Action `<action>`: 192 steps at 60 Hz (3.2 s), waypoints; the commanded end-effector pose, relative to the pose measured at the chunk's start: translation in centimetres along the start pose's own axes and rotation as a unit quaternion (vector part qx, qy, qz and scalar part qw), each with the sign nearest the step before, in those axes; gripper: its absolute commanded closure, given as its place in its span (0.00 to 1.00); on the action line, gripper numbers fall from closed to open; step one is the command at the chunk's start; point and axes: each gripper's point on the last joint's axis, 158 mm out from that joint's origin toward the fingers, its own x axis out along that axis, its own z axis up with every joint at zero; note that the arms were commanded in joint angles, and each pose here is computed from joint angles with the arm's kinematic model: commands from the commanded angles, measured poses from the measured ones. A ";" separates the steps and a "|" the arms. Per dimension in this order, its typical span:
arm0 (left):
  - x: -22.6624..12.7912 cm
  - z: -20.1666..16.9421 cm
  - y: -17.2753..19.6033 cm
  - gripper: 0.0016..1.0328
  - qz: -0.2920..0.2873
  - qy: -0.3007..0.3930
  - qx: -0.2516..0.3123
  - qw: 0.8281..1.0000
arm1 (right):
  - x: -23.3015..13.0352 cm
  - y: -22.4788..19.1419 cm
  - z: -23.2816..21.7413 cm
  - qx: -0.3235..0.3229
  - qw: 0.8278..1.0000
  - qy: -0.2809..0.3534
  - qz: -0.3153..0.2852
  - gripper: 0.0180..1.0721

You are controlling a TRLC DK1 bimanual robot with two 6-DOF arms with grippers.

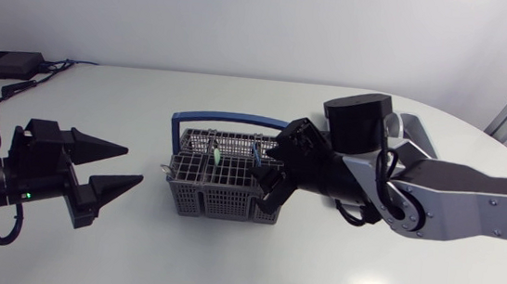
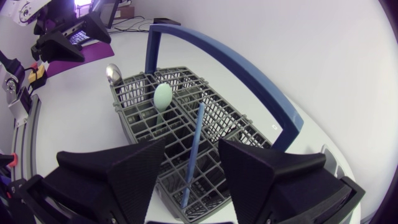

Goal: Unload the cutlery basket into the drawer organizer.

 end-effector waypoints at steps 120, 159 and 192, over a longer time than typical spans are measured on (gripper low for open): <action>0.3 -0.8 -0.4 0.05 -0.003 0.000 0.015 1.000 | -7.8 0.1 8.1 0.051 0.988 -0.143 0.011 0.94; 0.6 0.2 0.1 0.05 0.001 0.013 0.094 0.995 | -16.2 -11.4 4.9 0.181 0.976 -0.088 -0.083 0.94; 1.7 1.0 -2.5 0.04 -0.062 0.131 0.312 0.939 | -7.2 -23.6 -6.2 0.305 0.940 0.088 -0.121 0.94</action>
